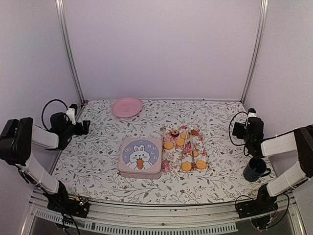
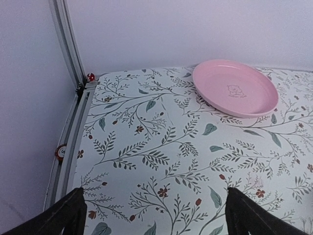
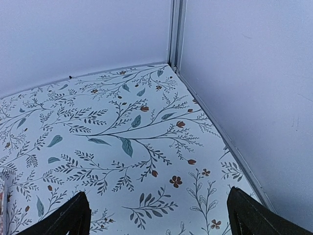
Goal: Pack the cookies
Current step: Reset both arms
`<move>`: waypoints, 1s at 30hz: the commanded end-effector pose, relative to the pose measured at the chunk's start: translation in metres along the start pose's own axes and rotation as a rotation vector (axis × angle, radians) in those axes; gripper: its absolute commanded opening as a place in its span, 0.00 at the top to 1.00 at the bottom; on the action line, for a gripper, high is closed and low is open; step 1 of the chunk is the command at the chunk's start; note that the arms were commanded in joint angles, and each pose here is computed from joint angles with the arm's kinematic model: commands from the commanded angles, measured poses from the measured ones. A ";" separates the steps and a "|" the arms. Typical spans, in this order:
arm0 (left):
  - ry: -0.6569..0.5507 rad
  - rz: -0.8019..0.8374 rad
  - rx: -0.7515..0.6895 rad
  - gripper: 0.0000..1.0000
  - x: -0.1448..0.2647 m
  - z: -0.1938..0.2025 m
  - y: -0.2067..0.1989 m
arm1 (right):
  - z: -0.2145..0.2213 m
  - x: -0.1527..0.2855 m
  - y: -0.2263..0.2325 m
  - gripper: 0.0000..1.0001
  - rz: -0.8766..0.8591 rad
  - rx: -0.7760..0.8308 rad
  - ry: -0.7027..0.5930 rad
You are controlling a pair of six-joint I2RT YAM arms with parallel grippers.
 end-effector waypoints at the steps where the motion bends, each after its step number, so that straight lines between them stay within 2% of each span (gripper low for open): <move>1: -0.101 -0.017 0.013 0.01 0.010 -0.013 0.002 | -0.023 0.007 -0.003 0.01 -0.018 -0.024 -0.206; 4: -0.195 0.018 0.073 0.01 0.021 -0.016 -0.003 | -0.025 0.010 -0.003 0.01 -0.046 -0.025 -0.247; 7: -0.285 0.053 0.022 0.01 0.034 -0.013 -0.015 | -0.026 0.012 -0.005 0.01 -0.055 -0.028 -0.262; 14: -0.308 0.016 -0.015 0.01 0.042 -0.007 -0.025 | -0.018 0.021 -0.024 0.01 -0.074 -0.083 -0.355; 15: -0.328 0.014 -0.040 0.01 0.048 0.000 -0.031 | -0.018 0.024 -0.023 0.01 -0.098 -0.078 -0.367; 16: -0.407 0.017 -0.070 0.01 0.059 0.000 -0.036 | -0.017 0.025 -0.022 0.01 -0.121 -0.071 -0.367; 20: -0.383 -0.019 -0.053 0.01 0.053 -0.003 -0.033 | -0.008 0.036 -0.021 0.01 -0.183 -0.036 -0.433; 22: -0.327 0.010 -0.054 0.01 0.045 -0.001 -0.035 | -0.008 0.027 -0.018 0.01 -0.171 -0.009 -0.392; 25: -0.390 0.008 -0.066 0.01 0.061 0.001 -0.037 | -0.010 0.014 -0.017 0.01 -0.172 -0.015 -0.345; 28: -0.533 -0.007 -0.086 0.01 0.101 0.008 -0.042 | -0.010 0.015 -0.018 0.01 -0.170 -0.024 -0.347; 30: -0.545 -0.059 -0.046 0.01 0.108 0.007 -0.036 | -0.011 0.015 -0.019 0.01 -0.169 -0.025 -0.351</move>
Point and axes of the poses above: each gripper's point midway between its finger pads, its own x axis back along the fingers, its own y axis along the line the jaws close on, z = x × y, the point moved 7 cm from there along x, back along the fingers, and after that the axes turned 1 degree about -x, right-handed, at the moved point
